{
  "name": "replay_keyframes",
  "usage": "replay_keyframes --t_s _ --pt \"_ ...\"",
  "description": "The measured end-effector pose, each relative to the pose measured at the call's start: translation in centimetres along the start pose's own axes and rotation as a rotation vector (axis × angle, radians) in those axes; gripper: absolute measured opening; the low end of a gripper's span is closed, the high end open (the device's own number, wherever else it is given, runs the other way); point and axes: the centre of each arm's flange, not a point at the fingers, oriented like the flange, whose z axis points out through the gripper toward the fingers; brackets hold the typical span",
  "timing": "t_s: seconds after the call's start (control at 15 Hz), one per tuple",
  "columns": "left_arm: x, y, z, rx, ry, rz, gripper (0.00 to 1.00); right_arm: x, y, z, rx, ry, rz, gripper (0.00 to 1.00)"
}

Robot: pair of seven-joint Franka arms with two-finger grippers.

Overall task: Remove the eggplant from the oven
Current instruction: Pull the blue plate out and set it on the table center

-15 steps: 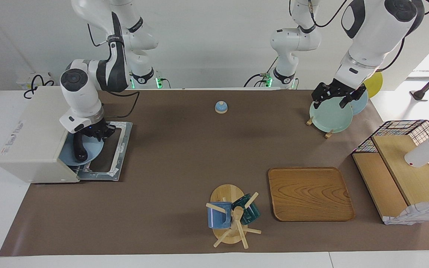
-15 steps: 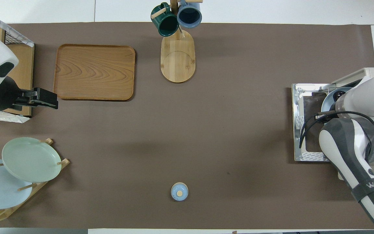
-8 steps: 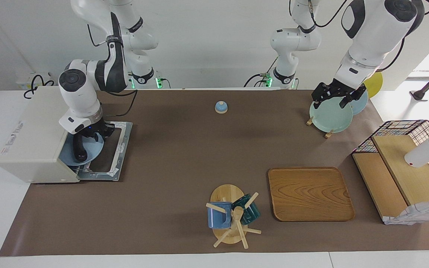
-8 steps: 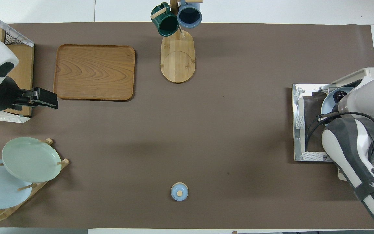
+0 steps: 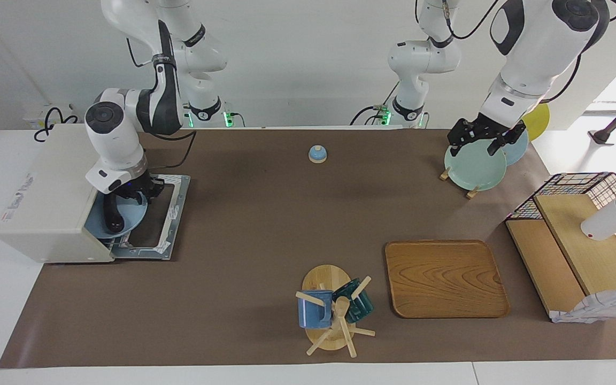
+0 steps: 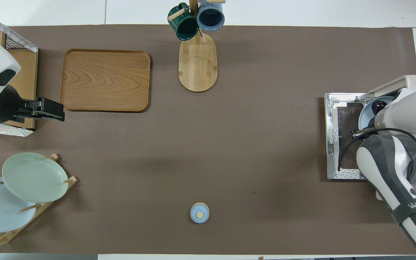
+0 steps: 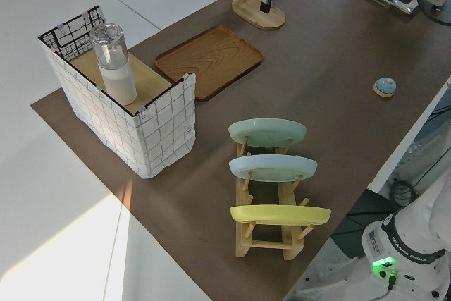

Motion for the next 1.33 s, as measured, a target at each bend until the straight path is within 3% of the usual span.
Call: replay_keyframes --t_s 0.2,0.47,0.6,0.87,1.0,1.13,1.33 --pt "0.0 0.0 0.0 0.0 0.0 0.0 1.0 0.0 -0.2 -0.3 -0.001 0.005 -0.016 0.02" --pt "0.0 0.0 0.0 0.0 0.0 0.0 1.0 0.9 -2.9 -2.3 -0.008 0.019 -0.058 0.02" --pt "0.0 0.0 0.0 0.0 0.0 0.0 1.0 2.2 -9.5 -4.8 -0.018 0.043 -0.061 0.02" --pt "0.0 -0.1 0.0 0.0 0.0 -0.002 1.0 2.4 -30.0 -11.1 0.022 0.122 0.017 0.02" --pt "0.1 -0.8 -0.1 -0.001 0.005 -0.015 1.0 2.1 -38.7 -13.1 0.036 0.125 0.067 0.02" --pt "0.3 -1.9 -0.2 -0.003 0.016 -0.035 1.0 3.4 -45.6 -13.7 0.035 0.123 0.141 0.02" --pt "0.5 -2.6 -0.3 -0.004 0.028 -0.046 1.0 5.7 -51.8 -10.0 0.065 0.141 0.172 0.02"
